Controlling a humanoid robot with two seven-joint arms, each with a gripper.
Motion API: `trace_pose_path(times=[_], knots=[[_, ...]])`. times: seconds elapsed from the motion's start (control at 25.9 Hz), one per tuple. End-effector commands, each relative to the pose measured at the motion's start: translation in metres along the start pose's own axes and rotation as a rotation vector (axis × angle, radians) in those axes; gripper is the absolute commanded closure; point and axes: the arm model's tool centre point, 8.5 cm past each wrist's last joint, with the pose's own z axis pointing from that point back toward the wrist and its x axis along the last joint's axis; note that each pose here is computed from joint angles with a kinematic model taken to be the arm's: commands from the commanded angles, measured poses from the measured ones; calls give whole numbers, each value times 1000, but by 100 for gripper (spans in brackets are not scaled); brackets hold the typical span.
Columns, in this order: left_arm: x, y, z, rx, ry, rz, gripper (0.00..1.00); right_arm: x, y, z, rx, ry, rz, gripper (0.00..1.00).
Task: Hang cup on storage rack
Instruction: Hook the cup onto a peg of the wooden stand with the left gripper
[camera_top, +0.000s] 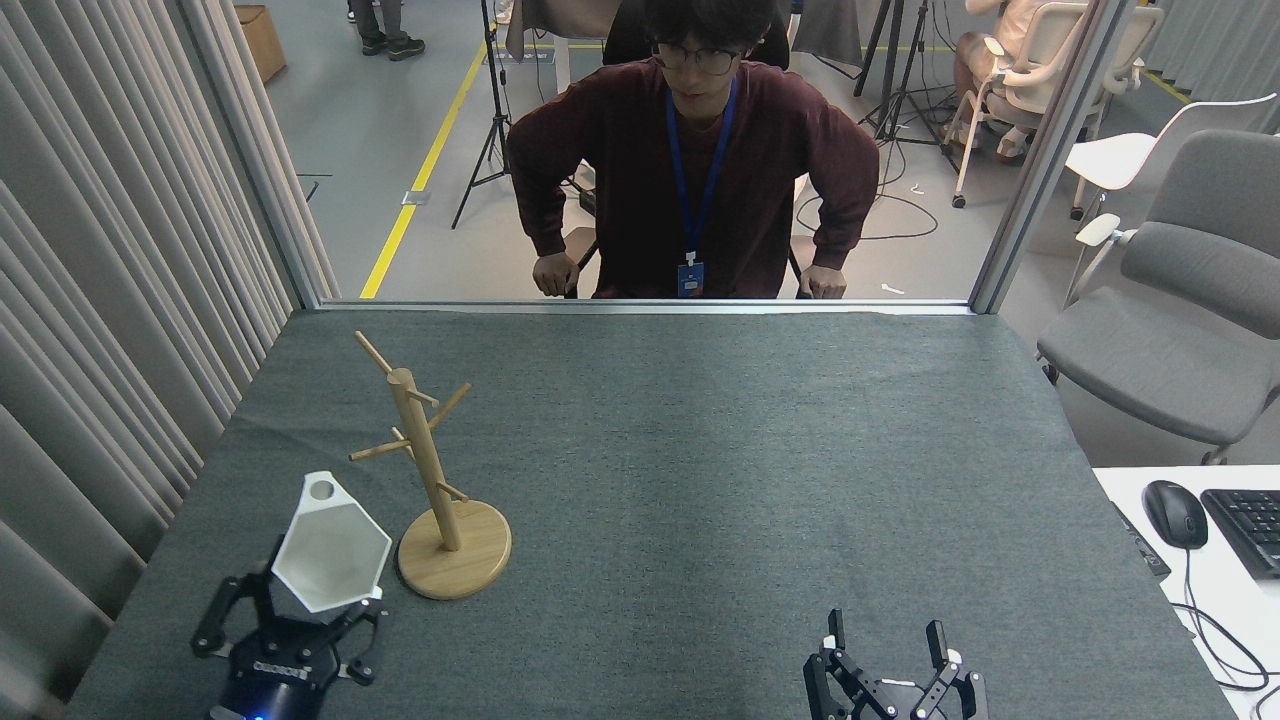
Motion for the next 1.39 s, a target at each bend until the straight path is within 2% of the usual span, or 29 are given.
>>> trace_pose_path(times=[0.0,0.08,0.35,0.58,0.81,0.97,1.0,1.08,1.16,1.35], knots=[[-25,-5,-14,-21,57,-165,57,2,0,1,0,-13,16,2],[-26,-3,-23,-20,67,-218,57,3,0,1,0,-12,14,2],[-18,-9,-46,-40,55,-290,57,2,0,0,-2,-13,17,2],[-3,-24,-57,-88,12,-353,57,2,-1,-1,-4,-14,17,2],[0,-34,-68,-116,13,-360,56,2,-1,-2,-5,-14,17,2],[4,-33,-72,-114,14,-350,54,2,0,-2,-4,-14,17,2],[5,-31,-75,-107,17,-343,51,2,0,-2,-4,-14,17,2],[8,-28,-77,-99,20,-333,35,2,1,-2,-1,-14,17,2],[12,-24,-78,-86,26,-316,0,2,0,-3,-2,-14,17,2],[17,-21,-78,-79,20,-299,0,2,1,-3,0,-14,17,2]])
